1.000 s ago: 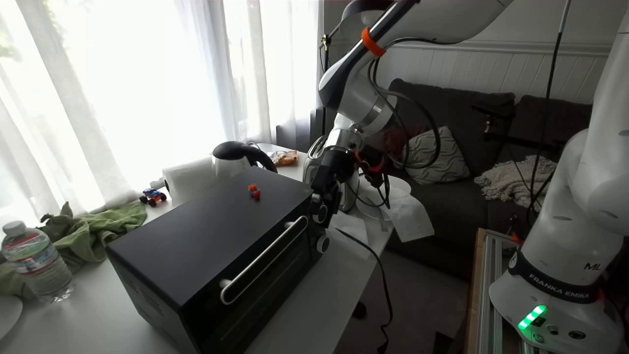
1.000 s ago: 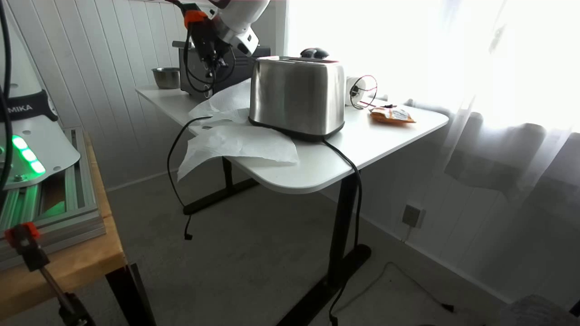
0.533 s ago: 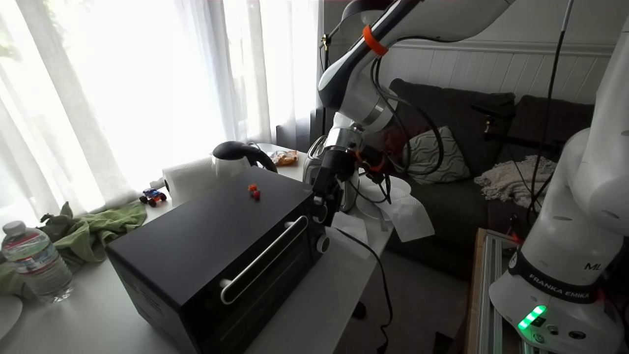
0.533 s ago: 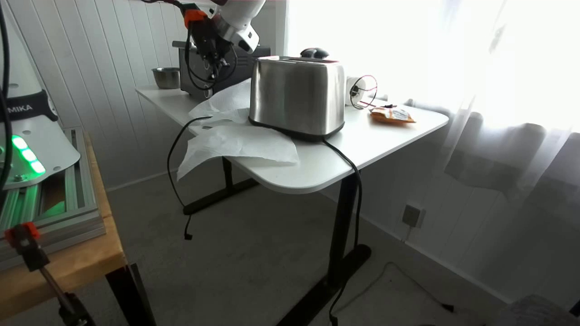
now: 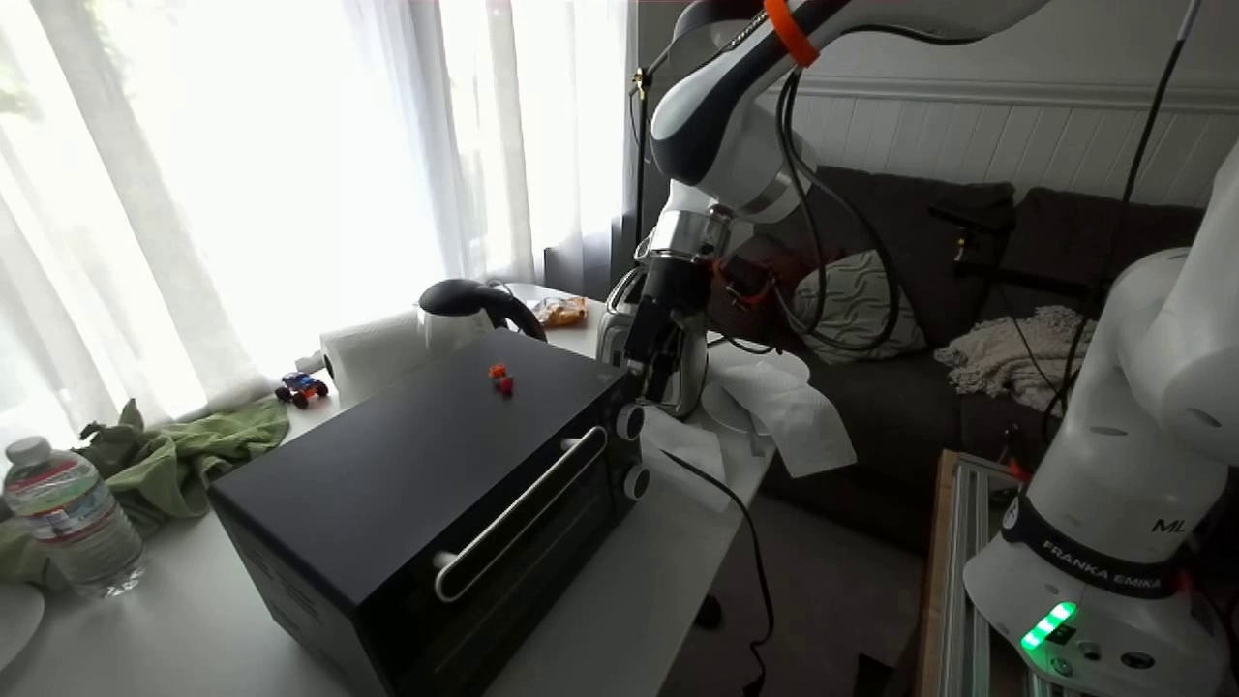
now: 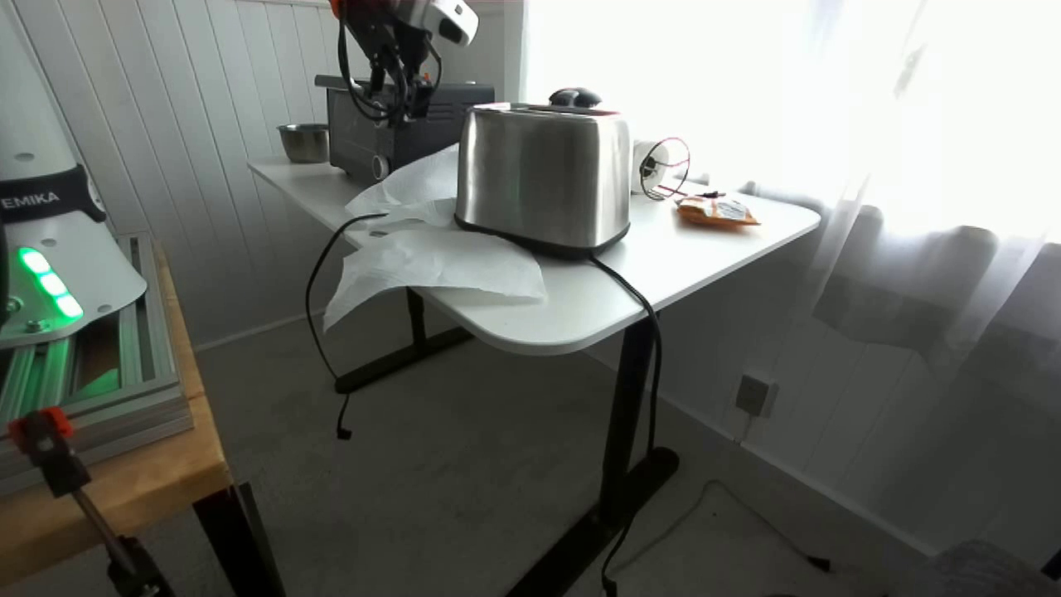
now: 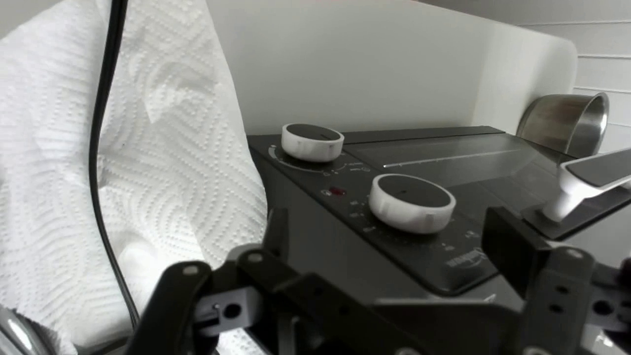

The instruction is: Twist the knob on the mini oven

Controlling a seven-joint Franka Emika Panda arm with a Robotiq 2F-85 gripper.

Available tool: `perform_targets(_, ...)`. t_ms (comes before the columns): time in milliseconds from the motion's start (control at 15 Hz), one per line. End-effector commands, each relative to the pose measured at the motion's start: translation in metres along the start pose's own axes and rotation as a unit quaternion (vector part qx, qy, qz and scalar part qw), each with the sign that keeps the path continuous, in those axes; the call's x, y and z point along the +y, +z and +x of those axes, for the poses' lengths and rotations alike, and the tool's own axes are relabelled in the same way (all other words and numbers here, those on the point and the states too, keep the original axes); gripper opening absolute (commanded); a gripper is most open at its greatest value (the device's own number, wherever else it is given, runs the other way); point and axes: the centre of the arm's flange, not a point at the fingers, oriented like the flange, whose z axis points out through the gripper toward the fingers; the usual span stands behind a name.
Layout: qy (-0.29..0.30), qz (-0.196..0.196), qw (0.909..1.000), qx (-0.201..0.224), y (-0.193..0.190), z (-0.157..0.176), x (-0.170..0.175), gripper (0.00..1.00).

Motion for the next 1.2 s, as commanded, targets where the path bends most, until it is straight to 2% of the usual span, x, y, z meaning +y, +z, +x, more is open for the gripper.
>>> perform_targets(0, -0.015, -0.053, 0.9985, 0.003, -0.02, -0.02, -0.033, 1.0)
perform_targets(200, -0.018, -0.108, 0.9938, -0.013, -0.033, -0.028, -0.055, 1.0)
perform_targets(400, -0.006, -0.172, 0.9847, -0.028, -0.044, -0.036, -0.072, 1.0)
perform_targets(600, 0.006, -0.212, 0.9768, -0.029, -0.051, -0.038, -0.087, 1.0)
perform_targets(1000, 0.015, -0.245, 0.9687, -0.036, -0.057, -0.044, -0.104, 1.0)
perform_targets(1067, 0.009, -0.227, 0.9733, -0.034, -0.051, -0.033, -0.093, 1.0)
perform_targets(1133, 0.009, -0.23, 0.9725, -0.034, -0.052, -0.034, -0.095, 1.0)
